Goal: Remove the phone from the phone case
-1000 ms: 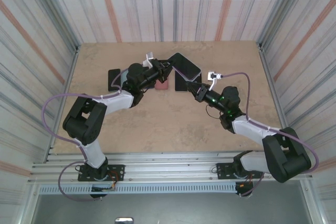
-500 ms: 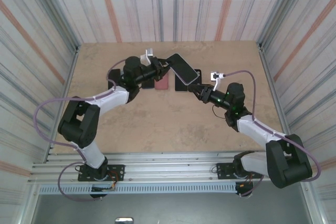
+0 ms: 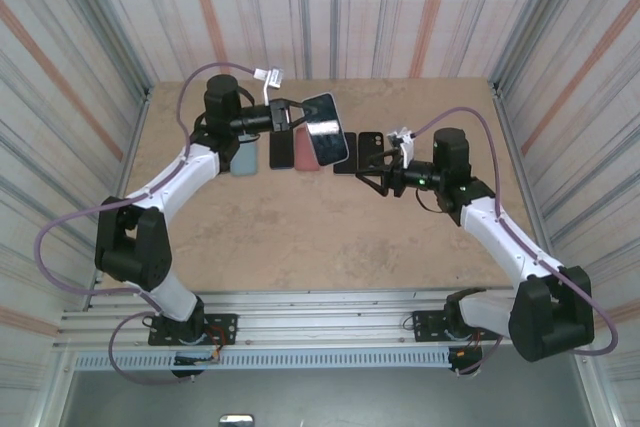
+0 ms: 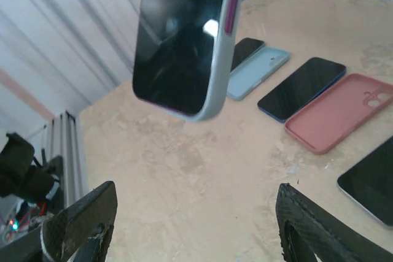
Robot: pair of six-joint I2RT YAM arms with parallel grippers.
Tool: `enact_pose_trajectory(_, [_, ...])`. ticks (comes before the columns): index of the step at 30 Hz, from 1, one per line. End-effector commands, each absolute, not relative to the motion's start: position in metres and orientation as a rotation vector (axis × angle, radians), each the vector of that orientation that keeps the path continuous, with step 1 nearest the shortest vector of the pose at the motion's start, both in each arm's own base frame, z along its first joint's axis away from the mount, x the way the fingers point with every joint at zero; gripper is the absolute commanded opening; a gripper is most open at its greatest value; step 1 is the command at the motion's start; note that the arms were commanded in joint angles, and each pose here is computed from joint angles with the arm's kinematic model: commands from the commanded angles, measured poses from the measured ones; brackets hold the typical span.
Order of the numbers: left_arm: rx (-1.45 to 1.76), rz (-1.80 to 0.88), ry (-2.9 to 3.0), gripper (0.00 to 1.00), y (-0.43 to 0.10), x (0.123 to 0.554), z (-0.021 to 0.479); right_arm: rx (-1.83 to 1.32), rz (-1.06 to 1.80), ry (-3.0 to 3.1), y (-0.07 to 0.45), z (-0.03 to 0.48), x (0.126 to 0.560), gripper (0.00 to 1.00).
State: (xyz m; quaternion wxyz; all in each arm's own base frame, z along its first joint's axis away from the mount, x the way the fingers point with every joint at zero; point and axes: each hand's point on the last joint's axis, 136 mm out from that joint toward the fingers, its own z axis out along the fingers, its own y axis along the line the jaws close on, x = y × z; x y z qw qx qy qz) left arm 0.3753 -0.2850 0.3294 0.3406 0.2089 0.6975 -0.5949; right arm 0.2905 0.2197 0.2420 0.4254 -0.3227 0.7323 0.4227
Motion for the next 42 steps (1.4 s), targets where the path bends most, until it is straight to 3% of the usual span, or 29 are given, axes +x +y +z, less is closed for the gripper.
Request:
enact_pose_trajectory(1, [0.863,-1.447,1.596,0.02,-0.281,0.337,0.376,-1.075,0.968,1.799,0.235,0.230,0.276,0.70])
enact_pose_trajectory(8, [1.028,-1.412,1.488,0.03,-0.273,0.313,0.385,-1.264,0.889,1.756,0.254,0.219,0.284,0.65])
enact_pose_trajectory(15, [1.104,-1.415,1.466,0.05,-0.271,0.300,0.381,-1.372,0.940,1.667,0.275,0.225,0.282,0.50])
enact_pose_trajectory(27, [1.076,-1.416,1.494,0.03,-0.268,0.307,0.378,-1.402,1.017,1.590,0.290,0.240,0.277,0.32])
enact_pose_trajectory(42, [1.059,-1.431,1.514,0.01,-0.268,0.311,0.377,-1.429,1.046,1.552,0.297,0.246,0.271,0.29])
